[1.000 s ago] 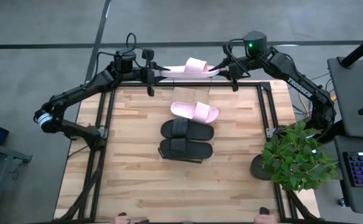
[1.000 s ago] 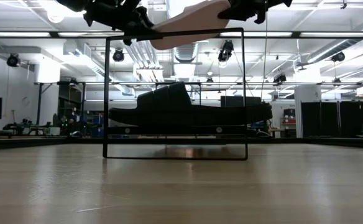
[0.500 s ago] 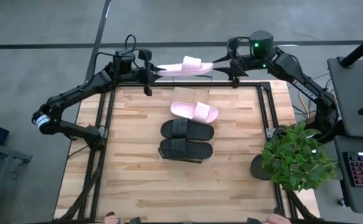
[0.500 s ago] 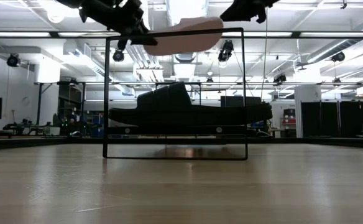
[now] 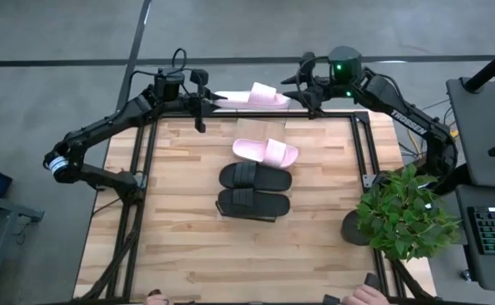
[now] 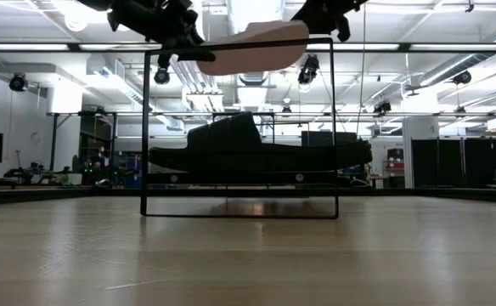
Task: Pick and place slides into the shelf
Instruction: Put the pink slides on the shelf
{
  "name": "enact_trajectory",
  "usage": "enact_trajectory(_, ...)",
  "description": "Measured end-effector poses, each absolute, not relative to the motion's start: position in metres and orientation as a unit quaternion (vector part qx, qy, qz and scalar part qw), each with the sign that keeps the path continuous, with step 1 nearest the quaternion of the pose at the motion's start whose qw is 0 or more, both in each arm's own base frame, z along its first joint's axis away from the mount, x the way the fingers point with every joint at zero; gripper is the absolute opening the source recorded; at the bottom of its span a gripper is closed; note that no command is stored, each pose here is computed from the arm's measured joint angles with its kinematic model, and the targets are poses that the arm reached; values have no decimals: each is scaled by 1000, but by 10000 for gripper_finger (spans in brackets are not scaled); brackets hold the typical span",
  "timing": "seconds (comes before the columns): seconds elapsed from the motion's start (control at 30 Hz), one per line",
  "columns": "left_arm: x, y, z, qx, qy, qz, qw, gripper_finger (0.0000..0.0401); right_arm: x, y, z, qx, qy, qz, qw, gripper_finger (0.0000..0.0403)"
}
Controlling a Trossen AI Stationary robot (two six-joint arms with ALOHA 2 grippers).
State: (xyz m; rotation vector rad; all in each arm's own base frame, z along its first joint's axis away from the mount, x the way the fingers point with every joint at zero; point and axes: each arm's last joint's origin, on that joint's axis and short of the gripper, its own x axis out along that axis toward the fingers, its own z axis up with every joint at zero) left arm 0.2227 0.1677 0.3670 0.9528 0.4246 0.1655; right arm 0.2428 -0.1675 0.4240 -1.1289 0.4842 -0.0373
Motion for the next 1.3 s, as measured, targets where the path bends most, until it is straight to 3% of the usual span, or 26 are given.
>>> enact_trajectory(0.4,227,163,371,467,173,67,865,47,265,-177,425,-495,241,10,835,156)
enact_trajectory(0.7,227,166,369,468,194,98,857,47,256,-169,455,-463,239,7,854,157)
enact_trajectory(1.3,232,167,370,480,175,86,855,47,270,-171,440,-455,250,27,854,157)
